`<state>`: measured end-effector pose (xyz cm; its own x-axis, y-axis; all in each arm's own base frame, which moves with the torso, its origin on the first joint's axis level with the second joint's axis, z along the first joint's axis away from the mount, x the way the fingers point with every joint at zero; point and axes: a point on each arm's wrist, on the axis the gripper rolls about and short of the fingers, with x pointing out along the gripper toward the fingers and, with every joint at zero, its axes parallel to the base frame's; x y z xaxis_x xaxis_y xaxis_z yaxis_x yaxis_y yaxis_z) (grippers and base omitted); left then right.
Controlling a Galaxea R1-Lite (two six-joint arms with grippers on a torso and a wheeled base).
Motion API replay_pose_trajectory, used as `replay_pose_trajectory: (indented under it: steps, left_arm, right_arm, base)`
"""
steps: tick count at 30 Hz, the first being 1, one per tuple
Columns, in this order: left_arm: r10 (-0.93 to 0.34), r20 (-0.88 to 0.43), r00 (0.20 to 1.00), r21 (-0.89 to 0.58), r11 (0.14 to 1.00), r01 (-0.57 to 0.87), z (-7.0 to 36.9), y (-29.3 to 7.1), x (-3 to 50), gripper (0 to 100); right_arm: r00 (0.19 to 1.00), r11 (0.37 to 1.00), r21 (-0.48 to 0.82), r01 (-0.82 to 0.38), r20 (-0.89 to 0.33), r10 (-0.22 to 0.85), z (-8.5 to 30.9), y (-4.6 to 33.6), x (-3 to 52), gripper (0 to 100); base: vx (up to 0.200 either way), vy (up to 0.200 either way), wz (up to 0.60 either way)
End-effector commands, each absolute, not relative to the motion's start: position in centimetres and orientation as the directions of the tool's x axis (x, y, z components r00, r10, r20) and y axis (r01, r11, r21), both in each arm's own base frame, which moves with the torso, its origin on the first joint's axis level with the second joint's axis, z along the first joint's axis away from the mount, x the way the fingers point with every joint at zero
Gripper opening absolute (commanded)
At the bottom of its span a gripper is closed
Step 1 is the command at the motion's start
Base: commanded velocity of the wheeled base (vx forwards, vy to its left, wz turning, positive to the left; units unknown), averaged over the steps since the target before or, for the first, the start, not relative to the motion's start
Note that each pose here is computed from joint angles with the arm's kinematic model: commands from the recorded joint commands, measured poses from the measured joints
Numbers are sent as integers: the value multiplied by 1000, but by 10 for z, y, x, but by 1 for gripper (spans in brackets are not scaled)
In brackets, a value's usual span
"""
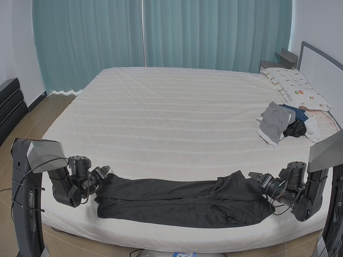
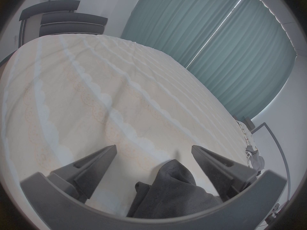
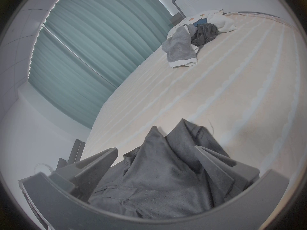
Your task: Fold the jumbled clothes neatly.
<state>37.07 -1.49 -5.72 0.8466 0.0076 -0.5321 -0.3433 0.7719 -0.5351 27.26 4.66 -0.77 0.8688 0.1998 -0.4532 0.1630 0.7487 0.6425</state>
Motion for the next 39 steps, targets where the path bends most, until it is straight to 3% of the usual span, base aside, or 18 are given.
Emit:
replay_pose_trajectory:
  steps: [1, 6, 21, 22, 31, 39]
  left_arm:
    - [10, -538, 843, -533, 771, -349, -59, -14, 370, 100]
    - [11, -543, 839, -531, 770, -354, -59, -14, 368, 100]
    - [10, -543, 839, -535, 766, -356, -59, -15, 368, 100]
    - [10, -543, 839, -535, 766, -356, -59, -15, 368, 100]
    - [12, -545, 839, -534, 766, -358, -60, -15, 368, 100]
    - [12, -546, 838, -534, 766, -359, -60, -15, 368, 100]
  right_arm:
    - [864, 754, 644, 130, -446, 233, -14, 57, 279, 100]
    - [840, 789, 602, 124, -487, 240, -44, 65, 293, 100]
    - [842, 800, 589, 112, -484, 238, -51, 54, 301, 100]
    - [841, 800, 589, 112, -485, 239, -52, 54, 301, 0]
    - [834, 819, 561, 122, -505, 222, -42, 46, 287, 0]
    - [819, 801, 593, 79, -497, 288, -20, 44, 267, 0]
  base:
    - [0, 0, 0]
    - [0, 0, 0]
    - [0, 0, 0]
    - [0, 0, 0]
    - [0, 0, 0]
    - [0, 0, 0]
